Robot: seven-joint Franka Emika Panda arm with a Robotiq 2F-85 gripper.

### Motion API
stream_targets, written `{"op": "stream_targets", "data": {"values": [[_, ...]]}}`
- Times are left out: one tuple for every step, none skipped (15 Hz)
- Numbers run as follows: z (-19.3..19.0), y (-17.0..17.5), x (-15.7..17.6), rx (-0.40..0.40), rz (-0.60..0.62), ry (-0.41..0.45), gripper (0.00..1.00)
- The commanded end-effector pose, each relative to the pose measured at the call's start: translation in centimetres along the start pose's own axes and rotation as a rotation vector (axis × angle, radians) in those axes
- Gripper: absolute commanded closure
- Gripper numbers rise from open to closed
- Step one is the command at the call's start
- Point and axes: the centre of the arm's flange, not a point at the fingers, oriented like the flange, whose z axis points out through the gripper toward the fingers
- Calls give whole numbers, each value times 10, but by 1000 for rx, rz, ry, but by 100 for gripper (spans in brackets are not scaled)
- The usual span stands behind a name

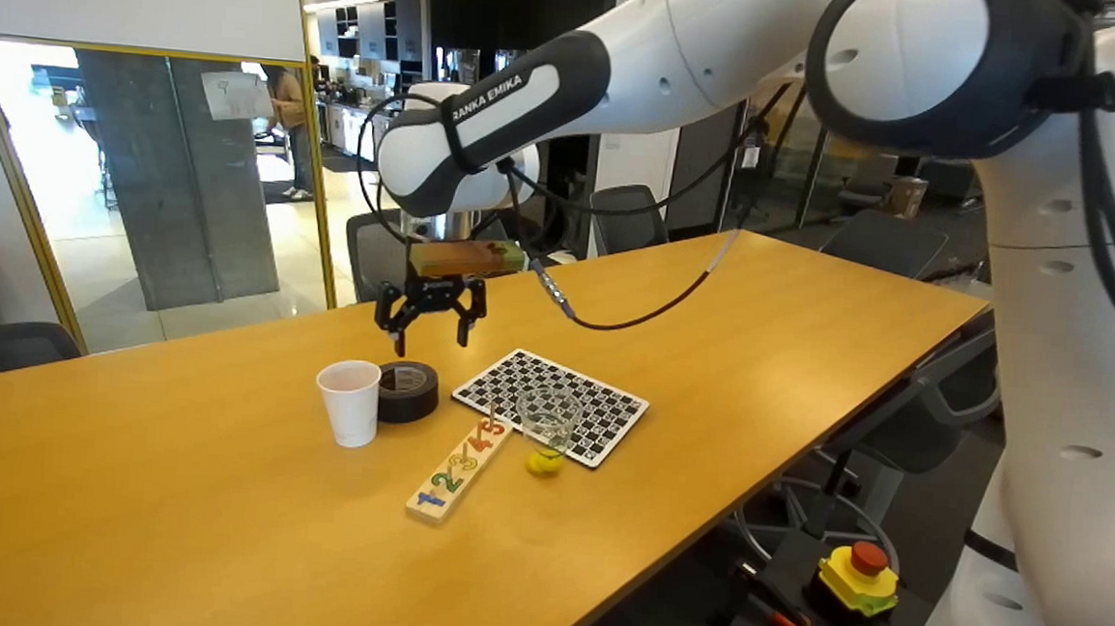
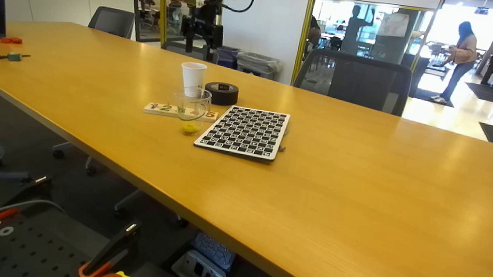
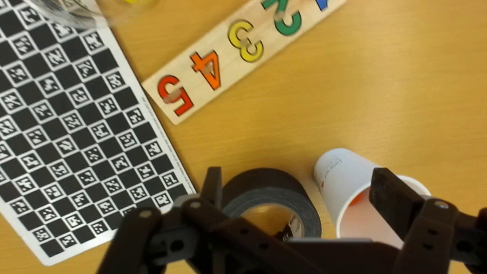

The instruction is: Put the yellow discs on the table and then put the orange discs in the cup

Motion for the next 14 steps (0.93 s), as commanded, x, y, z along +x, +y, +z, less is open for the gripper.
{"op": "stream_targets", "data": {"values": [[-28, 40, -76, -26, -84, -17, 0], [-31, 49, -89, -19, -113, -18, 0], [-34, 57, -103, -14, -141, -17, 0], [-36, 66, -116, -11, -169, -14, 0], [-38, 75, -130, -7, -196, -14, 0], [-40, 84, -144, -3, -221, -10, 0], [-43, 94, -157, 1, -246, -10, 0], [-44, 104, -172, 1, -266, -7, 0], [-46, 113, -186, 5, -281, -6, 0], [-47, 124, -200, 7, -292, -9, 0], [-47, 135, -216, 9, -297, -10, 0], [-49, 146, -232, 16, -295, -12, 0], [-50, 158, -248, 26, -292, -18, 0], [-51, 169, -263, 34, -288, -27, 0]]}}
